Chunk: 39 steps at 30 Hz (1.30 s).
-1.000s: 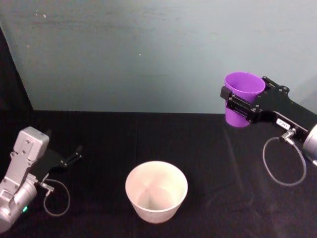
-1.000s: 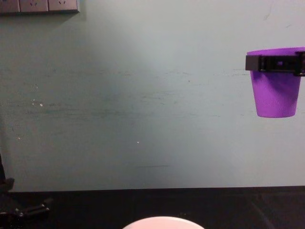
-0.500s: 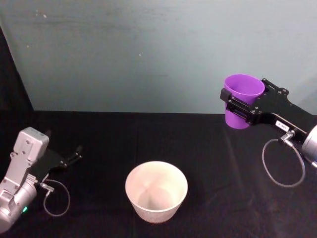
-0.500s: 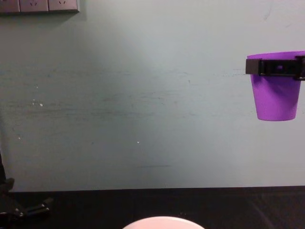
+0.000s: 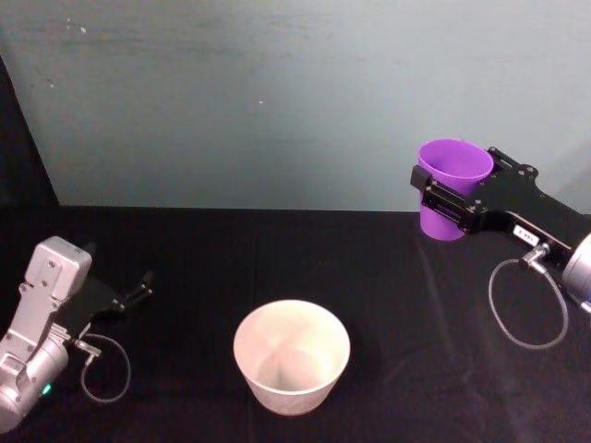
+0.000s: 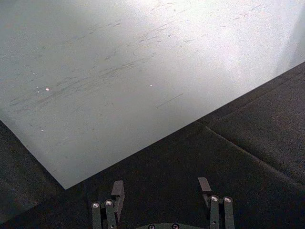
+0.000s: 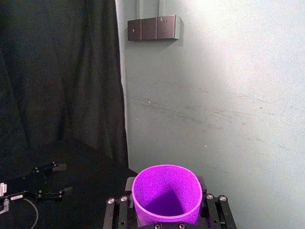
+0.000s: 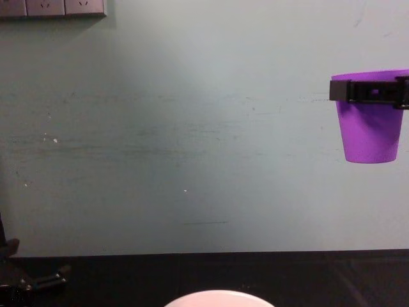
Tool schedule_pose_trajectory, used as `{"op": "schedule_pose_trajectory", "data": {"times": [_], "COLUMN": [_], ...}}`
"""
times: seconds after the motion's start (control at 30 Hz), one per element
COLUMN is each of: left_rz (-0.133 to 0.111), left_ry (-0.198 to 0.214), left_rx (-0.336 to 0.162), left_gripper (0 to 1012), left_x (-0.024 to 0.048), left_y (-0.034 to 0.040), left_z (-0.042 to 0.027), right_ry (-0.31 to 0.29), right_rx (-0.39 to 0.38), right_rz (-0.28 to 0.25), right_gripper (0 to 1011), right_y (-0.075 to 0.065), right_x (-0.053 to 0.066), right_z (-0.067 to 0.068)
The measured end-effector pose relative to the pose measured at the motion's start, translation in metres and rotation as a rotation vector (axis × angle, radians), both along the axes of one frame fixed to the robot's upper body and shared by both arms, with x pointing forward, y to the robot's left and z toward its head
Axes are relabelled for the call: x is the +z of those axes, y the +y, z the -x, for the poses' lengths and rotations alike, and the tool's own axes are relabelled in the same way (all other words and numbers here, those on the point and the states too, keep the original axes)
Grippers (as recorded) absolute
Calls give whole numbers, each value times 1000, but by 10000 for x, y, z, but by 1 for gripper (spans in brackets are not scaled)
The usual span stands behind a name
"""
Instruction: Pick up the cup and pour the mung beans from the cup into the bowl.
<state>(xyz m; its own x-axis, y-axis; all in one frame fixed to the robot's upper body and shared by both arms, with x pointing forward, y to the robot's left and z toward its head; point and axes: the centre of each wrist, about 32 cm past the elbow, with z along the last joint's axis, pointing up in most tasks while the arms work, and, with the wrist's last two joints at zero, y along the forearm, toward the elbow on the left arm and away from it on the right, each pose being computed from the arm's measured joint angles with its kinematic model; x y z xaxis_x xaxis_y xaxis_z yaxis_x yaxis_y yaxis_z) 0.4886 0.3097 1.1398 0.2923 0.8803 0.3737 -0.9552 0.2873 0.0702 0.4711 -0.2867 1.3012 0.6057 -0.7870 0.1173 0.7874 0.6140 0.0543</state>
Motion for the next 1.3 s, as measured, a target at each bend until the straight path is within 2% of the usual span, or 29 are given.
{"op": "schedule_pose_trajectory", "data": {"times": [1.3], "left_rz": [0], "left_ry": [0], "left_rx": [0], "left_gripper": [1004], "left_x": [0], "left_y": [0], "left_z": [0], "right_ry": [0], "right_rx": [-1], "right_rz": [0], "right_gripper": [739], "right_y": [0], "right_x": [-3], "right_z": [0]}}
